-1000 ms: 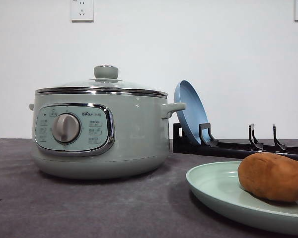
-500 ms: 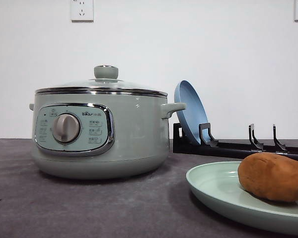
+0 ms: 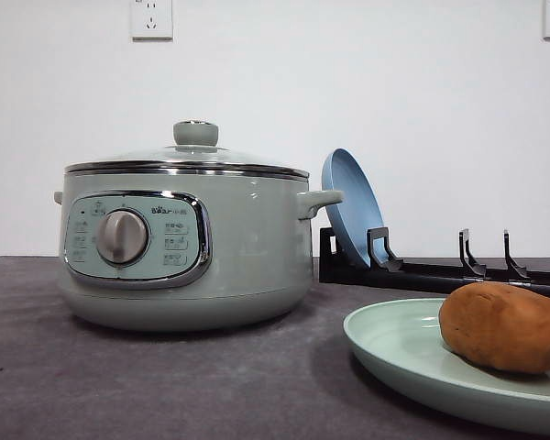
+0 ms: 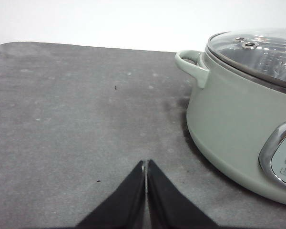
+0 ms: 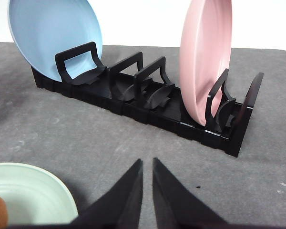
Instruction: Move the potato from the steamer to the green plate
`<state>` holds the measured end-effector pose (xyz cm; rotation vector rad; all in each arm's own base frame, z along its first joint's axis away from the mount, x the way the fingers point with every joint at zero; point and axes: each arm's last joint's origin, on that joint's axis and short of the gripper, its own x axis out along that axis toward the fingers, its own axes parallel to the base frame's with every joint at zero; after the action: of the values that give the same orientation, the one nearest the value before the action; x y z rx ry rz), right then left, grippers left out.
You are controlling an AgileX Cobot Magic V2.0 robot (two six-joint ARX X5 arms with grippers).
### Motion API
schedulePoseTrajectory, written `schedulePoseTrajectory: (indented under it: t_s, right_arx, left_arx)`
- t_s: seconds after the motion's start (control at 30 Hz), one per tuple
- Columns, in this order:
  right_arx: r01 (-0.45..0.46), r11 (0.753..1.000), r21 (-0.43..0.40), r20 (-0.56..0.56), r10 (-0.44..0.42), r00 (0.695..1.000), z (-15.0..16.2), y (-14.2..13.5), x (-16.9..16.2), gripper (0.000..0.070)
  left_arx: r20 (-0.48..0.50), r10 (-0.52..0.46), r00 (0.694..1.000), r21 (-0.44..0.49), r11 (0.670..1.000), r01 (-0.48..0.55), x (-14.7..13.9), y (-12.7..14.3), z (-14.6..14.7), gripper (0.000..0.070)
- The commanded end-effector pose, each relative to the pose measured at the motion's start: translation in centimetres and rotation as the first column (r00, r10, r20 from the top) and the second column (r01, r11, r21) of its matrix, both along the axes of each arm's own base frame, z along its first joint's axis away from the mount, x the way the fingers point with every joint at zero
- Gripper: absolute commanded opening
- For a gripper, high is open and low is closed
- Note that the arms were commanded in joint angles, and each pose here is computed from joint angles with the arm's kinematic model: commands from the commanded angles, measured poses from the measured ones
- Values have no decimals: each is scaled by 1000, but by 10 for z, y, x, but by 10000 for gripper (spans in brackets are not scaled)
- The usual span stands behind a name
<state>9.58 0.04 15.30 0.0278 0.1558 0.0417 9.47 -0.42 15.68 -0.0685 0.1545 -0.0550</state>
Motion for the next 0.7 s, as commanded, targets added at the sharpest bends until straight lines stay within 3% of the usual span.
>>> schedulePoseTrajectory:
  t_s: [0.0, 0.67]
  right_arx:
    - [-2, 1000, -8, 6, 2, 1000, -1, 0, 0, 27]
    - [-2, 1000, -8, 6, 2, 1000, -1, 0, 0, 27]
  left_arx:
    - [-25, 6, 1000, 7, 1000, -6, 1, 0, -7, 0]
    - [-25, 6, 1000, 7, 1000, -6, 1, 0, -7, 0]
